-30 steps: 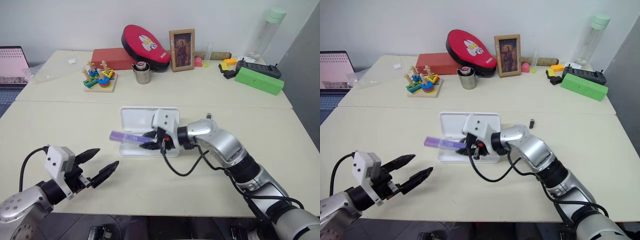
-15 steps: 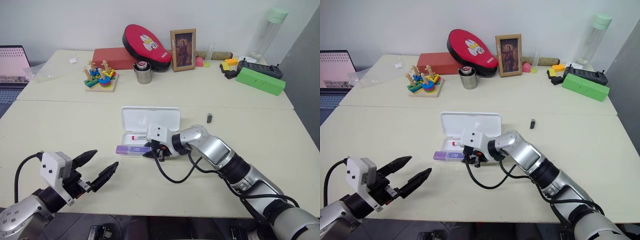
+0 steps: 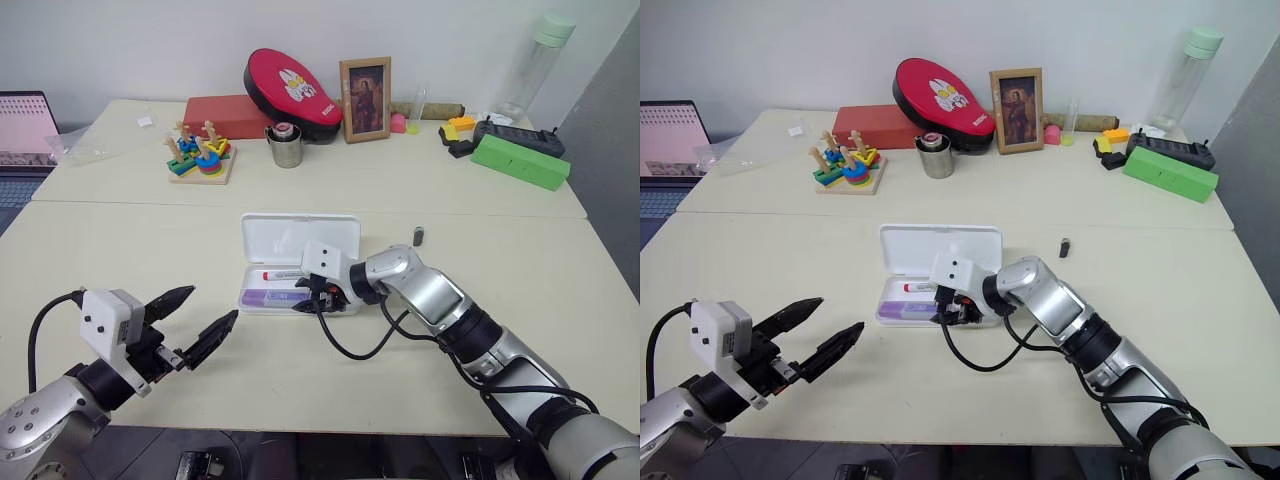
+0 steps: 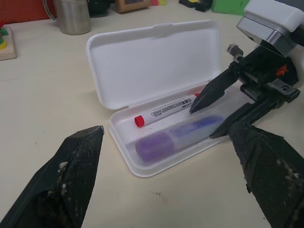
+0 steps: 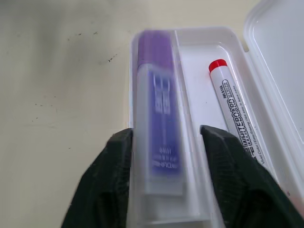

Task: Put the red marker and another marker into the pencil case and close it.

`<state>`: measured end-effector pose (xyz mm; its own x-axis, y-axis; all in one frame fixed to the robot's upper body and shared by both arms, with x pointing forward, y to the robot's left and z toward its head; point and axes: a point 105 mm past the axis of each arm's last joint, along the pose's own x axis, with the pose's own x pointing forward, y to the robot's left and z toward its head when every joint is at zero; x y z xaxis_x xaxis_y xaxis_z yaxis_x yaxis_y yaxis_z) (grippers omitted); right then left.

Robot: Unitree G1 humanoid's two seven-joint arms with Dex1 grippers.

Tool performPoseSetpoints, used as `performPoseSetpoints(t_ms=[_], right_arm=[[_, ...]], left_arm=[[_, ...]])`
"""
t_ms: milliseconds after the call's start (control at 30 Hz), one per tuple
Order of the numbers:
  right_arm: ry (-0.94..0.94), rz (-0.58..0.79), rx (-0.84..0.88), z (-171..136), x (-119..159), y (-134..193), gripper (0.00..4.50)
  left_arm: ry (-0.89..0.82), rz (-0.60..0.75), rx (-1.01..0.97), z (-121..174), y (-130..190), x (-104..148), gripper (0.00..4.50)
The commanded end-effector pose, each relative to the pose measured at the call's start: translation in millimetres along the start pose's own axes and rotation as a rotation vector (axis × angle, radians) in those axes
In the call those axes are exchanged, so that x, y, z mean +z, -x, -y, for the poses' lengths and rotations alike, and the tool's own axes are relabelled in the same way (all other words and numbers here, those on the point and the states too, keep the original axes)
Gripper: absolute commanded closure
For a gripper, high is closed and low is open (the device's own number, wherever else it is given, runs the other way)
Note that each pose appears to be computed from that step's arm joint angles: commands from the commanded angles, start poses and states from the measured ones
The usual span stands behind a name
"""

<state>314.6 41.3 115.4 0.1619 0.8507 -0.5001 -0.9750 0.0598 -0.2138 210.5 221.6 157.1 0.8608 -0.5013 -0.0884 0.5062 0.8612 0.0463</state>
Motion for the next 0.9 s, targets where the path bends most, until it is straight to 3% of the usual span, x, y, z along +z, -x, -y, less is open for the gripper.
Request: performPoseSetpoints(t_ms=[33,133,267,433,567,733,900], right_arm=[[0.014,0.12,-0.029,11.1,31.2,15.1,1.13],[-0.063,0.315,-0.038,21.4,61.0,45.3,0.28],[-0.135,0.437,-0.192,49.2,68.0,97.6,0.06],[-0.293,0.405,-0.568,94.6,33.8,146.3,0.06],[-0.49,0.248,-0.893,118.3,-22.2,178.4,0.06],[-0.625,0.074,-1.067,109.8,-75.2,179.4,0.06],[-0.7,0.018,-1.107,99.0,-98.4,166.7,0.06]], left_arm=[[-0.012,0.024,-0.045,7.5,-4.2,8.5,0.0],[-0.005,0.042,-0.088,12.0,-13.6,11.9,0.0],[-0.012,0.094,-0.178,21.5,-42.9,21.7,0.0],[-0.025,0.167,-0.307,35.9,-84.2,38.9,0.0],[-0.05,0.234,-0.42,53.1,-119.0,58.8,0.0],[-0.069,0.288,-0.493,70.2,-148.1,76.9,0.0],[-0.083,0.293,-0.527,77.1,-159.1,79.8,0.0]])
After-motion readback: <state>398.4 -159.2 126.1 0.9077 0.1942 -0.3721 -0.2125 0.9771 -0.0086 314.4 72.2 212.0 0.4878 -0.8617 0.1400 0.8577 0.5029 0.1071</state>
